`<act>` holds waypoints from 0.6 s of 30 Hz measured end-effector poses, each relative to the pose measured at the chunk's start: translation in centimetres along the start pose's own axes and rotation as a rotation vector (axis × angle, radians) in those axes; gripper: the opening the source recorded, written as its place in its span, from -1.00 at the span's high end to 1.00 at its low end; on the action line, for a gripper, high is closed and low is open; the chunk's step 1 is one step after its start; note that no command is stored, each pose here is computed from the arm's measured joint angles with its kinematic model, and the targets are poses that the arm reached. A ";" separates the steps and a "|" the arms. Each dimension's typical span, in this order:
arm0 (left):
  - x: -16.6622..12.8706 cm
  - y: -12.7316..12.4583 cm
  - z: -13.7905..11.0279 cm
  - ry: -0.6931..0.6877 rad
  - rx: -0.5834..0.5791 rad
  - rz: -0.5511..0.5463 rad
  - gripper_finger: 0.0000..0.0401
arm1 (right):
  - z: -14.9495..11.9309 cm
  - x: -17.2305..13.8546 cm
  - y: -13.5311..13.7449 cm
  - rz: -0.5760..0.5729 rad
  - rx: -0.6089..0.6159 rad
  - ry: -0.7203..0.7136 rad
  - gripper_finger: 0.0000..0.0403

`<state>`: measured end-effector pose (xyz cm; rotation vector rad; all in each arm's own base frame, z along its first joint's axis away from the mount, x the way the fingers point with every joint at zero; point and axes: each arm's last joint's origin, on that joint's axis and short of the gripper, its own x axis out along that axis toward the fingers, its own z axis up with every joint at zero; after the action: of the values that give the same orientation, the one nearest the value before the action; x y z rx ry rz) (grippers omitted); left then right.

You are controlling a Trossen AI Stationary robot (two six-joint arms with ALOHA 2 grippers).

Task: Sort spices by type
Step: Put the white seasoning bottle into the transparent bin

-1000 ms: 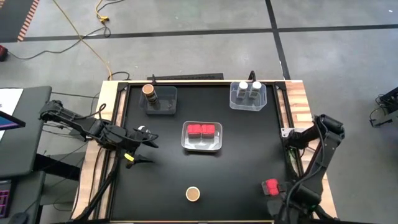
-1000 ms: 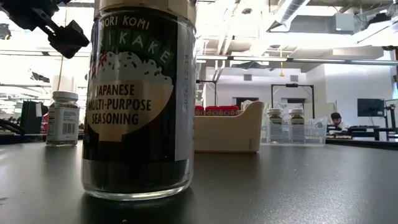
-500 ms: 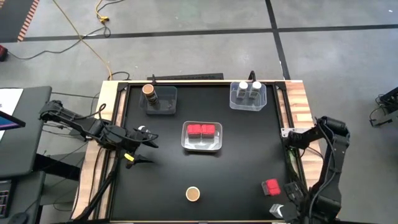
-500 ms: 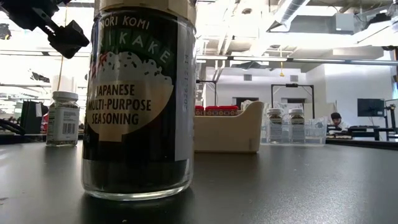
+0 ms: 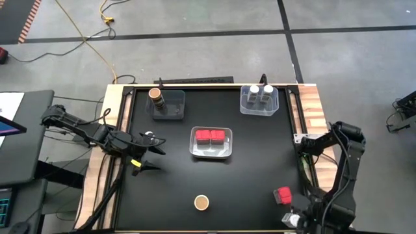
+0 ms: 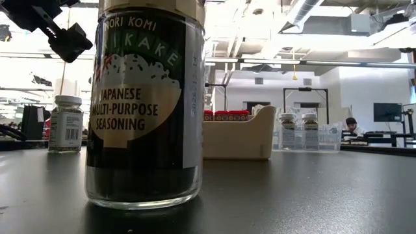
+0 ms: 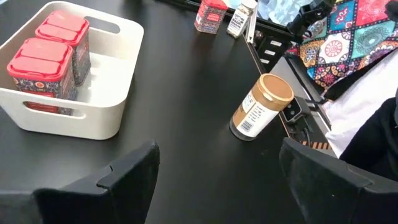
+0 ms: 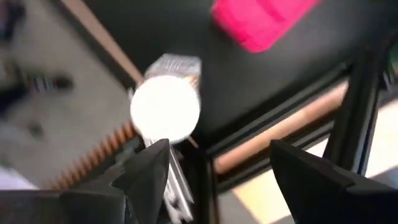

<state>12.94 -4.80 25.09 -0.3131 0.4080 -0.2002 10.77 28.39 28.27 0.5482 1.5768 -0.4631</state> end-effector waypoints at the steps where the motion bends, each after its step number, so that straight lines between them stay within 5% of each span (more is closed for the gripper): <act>1: 0.0 0.0 0.0 0.000 0.000 0.000 -0.59 | 0.1 0.0 -0.1 -0.002 0.077 -0.016 -0.50; 9: 0.0 0.0 0.0 0.000 0.000 0.000 -0.59 | 0.9 -0.1 0.1 0.045 0.568 -0.093 -0.50; 18: 0.0 0.0 0.0 0.001 0.001 0.001 -0.59 | 5.3 -0.4 1.5 0.107 0.766 -0.071 -0.50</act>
<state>12.94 -4.80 25.08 -0.3117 0.4089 -0.2001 15.96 26.38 28.30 1.1725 1.2596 -1.0020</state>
